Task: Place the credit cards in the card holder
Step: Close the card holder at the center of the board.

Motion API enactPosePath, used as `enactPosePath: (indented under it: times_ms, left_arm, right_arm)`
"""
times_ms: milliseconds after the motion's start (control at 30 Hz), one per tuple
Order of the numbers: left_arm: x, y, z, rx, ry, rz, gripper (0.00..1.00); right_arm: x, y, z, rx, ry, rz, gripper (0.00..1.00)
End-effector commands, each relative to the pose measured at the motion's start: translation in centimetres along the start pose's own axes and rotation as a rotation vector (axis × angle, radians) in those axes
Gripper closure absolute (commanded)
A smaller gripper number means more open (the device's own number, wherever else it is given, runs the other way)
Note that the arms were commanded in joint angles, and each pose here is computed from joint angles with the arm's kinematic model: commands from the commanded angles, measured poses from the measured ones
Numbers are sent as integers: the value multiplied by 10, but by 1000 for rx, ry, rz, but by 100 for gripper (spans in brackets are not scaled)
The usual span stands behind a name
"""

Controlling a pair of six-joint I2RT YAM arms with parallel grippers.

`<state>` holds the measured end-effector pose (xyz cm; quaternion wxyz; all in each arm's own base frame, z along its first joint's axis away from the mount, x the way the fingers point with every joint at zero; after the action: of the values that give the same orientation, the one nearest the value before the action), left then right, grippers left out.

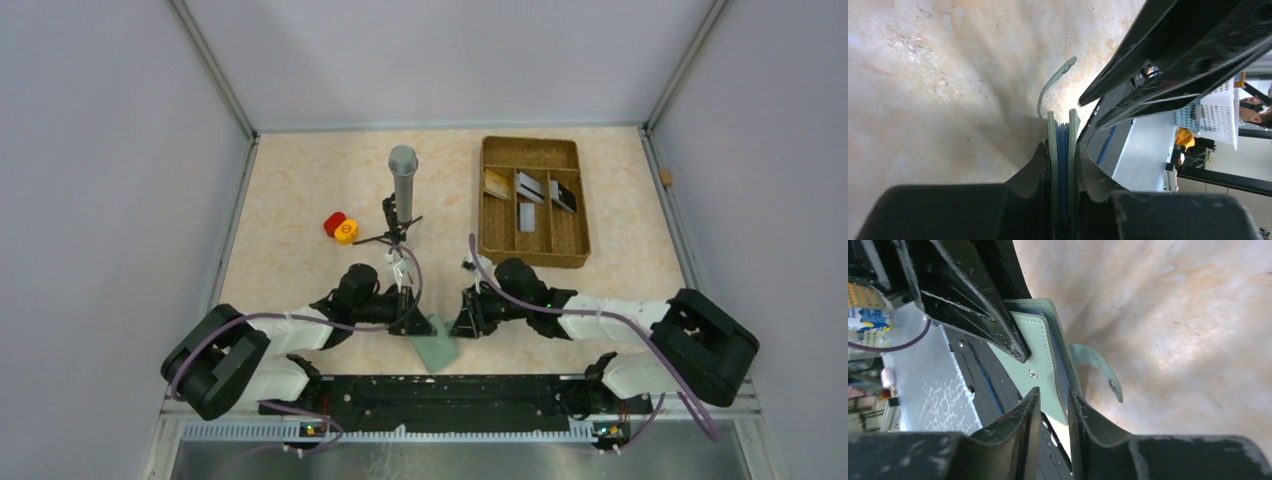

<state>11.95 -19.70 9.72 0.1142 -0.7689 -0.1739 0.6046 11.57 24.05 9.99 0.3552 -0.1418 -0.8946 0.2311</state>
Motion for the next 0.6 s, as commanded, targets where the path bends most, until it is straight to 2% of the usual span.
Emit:
enactPosePath:
  times_ms: [0, 33, 67, 133, 300, 567]
  left_arm:
    - [5, 5, -6, 21, 57, -62, 100]
    - [6, 6, -6, 31, 59, -72, 100]
    - [8, 7, -6, 45, 57, -82, 100]
    - [9, 8, -5, 66, 55, -90, 100]
    - [12, 10, -6, 84, 53, -108, 100]
    - [17, 10, -5, 104, 47, -131, 100]
  right_arm:
    - [0, -24, -26, -105, -80, 103, 65]
    - [-5, -31, -26, -115, -72, 129, 55]
    - [-8, -35, -26, -120, -71, 149, 49]
    - [-15, -40, -24, -107, -70, 186, 46]
    - [-25, -30, -19, -56, -53, 202, 47]
    - [-37, -15, -19, -52, -62, 210, 58]
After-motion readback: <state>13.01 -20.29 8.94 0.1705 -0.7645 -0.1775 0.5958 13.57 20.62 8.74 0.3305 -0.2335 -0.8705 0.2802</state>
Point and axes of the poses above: each gripper's point midway between its finger pads, its own y axis out along the fingers, its own x axis along the line the jaws close on, z = x × y, the point moved 8 cm from there along -y, back along the fingers, and after that the axes turned 10 degrees about -y, right-handed, at the moved point
